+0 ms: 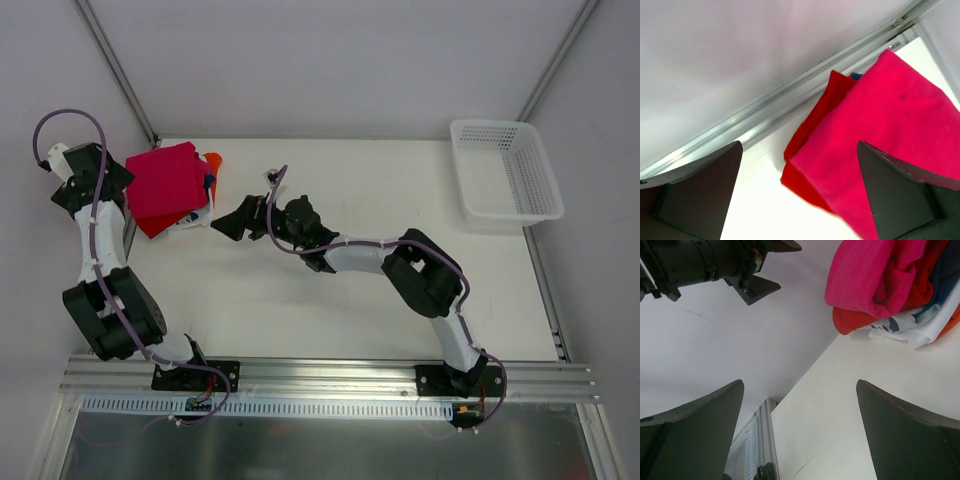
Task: Fold and stack the t-shirts
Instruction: Put the neatly folded tshirt into the corner of the board with both arms
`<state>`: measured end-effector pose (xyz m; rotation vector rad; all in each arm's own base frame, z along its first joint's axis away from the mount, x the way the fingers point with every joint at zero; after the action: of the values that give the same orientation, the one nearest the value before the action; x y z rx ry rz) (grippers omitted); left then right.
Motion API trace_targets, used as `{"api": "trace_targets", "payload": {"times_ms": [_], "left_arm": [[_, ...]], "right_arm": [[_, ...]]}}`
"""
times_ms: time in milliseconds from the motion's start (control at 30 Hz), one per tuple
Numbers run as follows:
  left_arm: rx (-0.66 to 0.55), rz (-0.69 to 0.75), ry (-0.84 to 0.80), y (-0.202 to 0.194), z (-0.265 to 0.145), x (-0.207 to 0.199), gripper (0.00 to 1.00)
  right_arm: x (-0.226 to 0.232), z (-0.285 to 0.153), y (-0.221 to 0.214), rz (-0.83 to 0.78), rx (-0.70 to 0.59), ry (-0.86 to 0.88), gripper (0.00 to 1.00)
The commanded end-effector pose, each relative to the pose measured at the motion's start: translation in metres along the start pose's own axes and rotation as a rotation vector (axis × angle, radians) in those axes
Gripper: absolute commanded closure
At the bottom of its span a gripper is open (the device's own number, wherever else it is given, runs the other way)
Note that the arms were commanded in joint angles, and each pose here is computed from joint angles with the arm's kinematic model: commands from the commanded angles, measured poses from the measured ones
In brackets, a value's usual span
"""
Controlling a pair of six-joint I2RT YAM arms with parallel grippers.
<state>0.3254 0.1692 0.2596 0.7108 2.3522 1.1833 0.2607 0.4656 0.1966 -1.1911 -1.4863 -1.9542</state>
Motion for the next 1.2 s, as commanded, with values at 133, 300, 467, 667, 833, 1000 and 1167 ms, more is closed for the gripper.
{"api": "trace_targets", "payload": {"times_ms": [133,300,467,667,833,1000,1167], "left_arm": [[-0.107,-0.1,-0.231,-0.001,-0.087,0.012,0.01],[-0.078,-0.034,-0.6,-0.023,-0.146,0.01,0.01],[0.034,0.038,-0.768,-0.057,-0.172,0.019,0.01],[0.013,0.153,-0.891,-0.081,-0.201,0.028,0.01],[-0.01,0.24,-0.873,-0.102,-0.203,0.027,0.01],[0.088,0.333,-0.941,-0.106,-0.207,0.01,0.01],[0.087,0.342,-0.957,-0.11,-0.211,0.011,0.01]], "right_arm": [[0.062,-0.034,0.017,-0.132,0.013,0.036,0.01],[0.085,-0.067,0.028,-0.364,0.184,-0.113,0.01],[0.124,-0.117,0.055,-0.699,0.435,-0.552,0.01],[0.121,-0.197,0.066,-0.807,0.336,-1.024,0.0],[0.102,-0.278,0.045,-0.672,0.186,-1.029,0.01],[0.082,-0.338,0.025,-0.609,0.091,-1.003,0.01],[0.08,-0.387,0.026,-0.607,-0.015,-0.97,0.0]]}}
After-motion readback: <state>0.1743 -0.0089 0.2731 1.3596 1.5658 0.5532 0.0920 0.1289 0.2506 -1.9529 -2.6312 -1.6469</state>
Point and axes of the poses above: each gripper's point midway between its finger pads, its own z axis out along the fingers, its own x axis along the line the jaws close on, y = z × x, the point moved 10 cm from there along -z, back along the fingers, and after that the axes turned 6 degrees about z, right-handed, at the moved point
